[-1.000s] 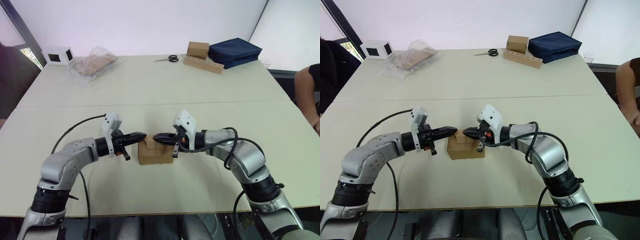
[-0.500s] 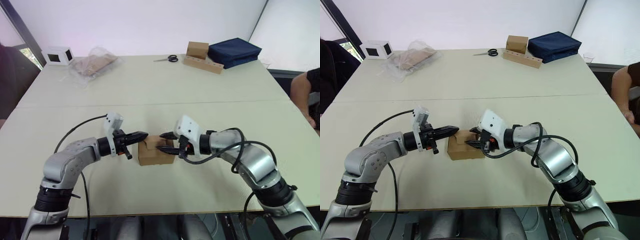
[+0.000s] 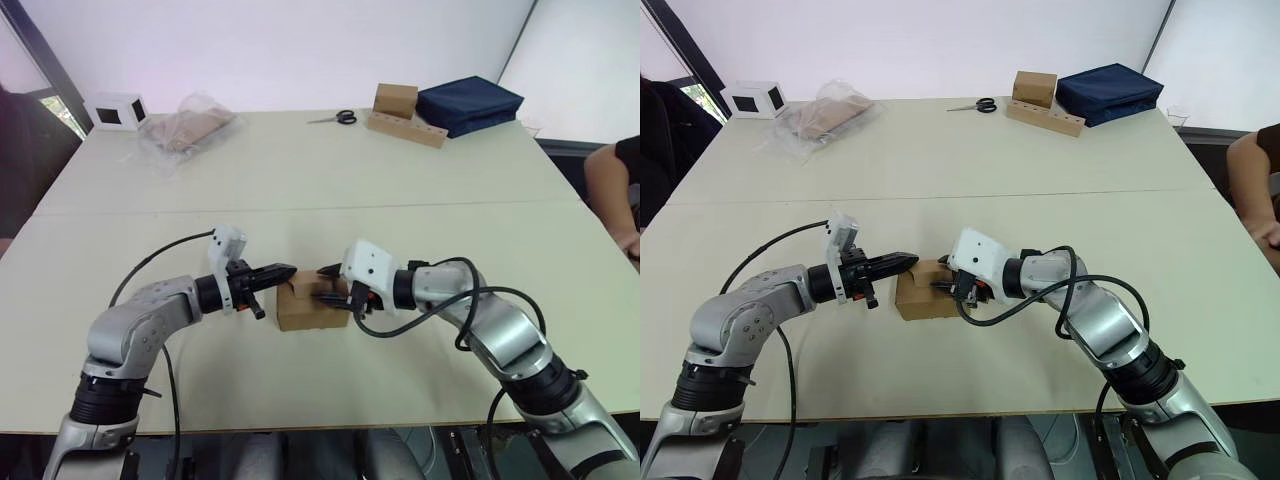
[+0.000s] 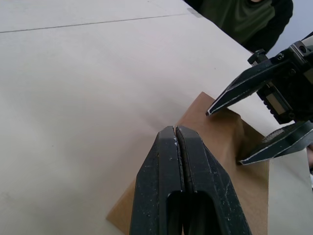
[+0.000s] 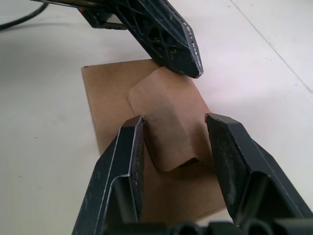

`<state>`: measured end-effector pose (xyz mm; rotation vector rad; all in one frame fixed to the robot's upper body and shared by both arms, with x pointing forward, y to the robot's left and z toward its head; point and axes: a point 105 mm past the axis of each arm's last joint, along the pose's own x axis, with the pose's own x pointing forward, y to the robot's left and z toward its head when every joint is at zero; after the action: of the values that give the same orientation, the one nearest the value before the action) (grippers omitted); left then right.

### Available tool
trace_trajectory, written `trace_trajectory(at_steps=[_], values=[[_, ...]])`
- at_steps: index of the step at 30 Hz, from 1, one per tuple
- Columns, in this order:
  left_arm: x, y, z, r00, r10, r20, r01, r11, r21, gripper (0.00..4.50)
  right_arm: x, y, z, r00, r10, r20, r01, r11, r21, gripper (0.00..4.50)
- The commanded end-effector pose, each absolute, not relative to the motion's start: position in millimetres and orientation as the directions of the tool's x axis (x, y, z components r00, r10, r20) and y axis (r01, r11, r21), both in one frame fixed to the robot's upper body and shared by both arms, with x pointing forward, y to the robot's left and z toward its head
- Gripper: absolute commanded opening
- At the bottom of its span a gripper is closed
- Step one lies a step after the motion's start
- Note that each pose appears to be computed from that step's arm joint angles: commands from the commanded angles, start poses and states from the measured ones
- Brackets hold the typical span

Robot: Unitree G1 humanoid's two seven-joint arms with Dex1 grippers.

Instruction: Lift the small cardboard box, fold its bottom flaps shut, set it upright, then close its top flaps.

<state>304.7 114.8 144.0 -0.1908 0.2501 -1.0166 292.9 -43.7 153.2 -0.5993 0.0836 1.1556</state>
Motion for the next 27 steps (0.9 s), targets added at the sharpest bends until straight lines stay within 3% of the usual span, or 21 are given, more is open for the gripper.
trace_trajectory(at_steps=[1,27], values=[[297.8,110.4,143.7,0.482,-0.869,-0.113,0.825,0.494,-0.275,0.00,299.6,-44.5,159.2,0.461,0.818,-0.343,-0.841,0.280,-0.463,1.96],[300.0,110.2,137.9,0.497,-0.857,-0.141,0.822,0.516,-0.242,0.00,295.2,-36.1,161.6,0.427,0.844,-0.324,-0.864,0.275,-0.422,1.96]])
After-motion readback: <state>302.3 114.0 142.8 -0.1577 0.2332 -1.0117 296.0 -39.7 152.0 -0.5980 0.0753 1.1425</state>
